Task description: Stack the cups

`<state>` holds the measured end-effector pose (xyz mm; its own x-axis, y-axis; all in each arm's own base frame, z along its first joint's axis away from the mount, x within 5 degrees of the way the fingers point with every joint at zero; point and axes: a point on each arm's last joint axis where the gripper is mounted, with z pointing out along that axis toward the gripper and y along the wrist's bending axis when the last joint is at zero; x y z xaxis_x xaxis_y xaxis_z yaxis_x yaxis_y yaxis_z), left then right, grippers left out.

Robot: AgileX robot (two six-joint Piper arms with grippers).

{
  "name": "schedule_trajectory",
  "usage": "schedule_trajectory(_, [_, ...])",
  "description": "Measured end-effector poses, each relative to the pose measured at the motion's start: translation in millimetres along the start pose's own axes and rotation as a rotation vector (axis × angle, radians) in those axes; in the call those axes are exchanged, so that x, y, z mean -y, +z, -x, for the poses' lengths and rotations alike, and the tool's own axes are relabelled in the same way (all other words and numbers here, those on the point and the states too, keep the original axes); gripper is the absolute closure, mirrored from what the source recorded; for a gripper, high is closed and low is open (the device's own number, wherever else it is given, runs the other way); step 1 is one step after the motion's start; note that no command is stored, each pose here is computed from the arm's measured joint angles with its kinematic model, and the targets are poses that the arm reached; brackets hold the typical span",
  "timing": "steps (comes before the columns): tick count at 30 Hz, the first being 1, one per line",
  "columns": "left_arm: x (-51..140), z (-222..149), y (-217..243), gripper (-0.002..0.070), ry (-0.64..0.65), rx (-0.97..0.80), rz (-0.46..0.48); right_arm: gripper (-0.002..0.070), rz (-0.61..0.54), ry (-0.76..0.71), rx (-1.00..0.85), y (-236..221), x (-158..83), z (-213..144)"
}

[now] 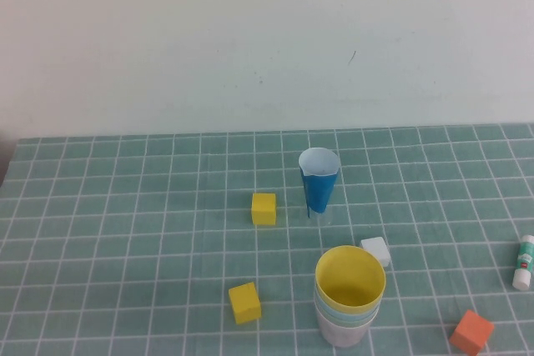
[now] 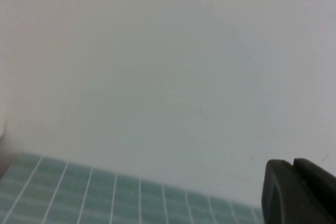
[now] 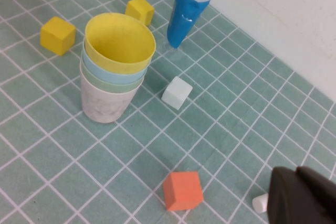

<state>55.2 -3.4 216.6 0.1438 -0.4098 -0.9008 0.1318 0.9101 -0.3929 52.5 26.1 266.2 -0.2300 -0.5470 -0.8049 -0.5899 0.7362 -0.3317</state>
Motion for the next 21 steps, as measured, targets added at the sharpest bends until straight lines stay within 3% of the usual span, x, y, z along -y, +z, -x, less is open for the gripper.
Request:
schedule_trajectory(10, [-15.2, -36, -9, 0.0677, 0.029, -0.413, 0.167, 0.0678, 0.0, 0.0, -0.001, 0, 0, 0])
schedule_trajectory(21, [-15.3, -36, -10, 0.0677, 0.155, -0.427, 0.145, 0.0678, 0.0, 0.0, -0.001, 0, 0, 0])
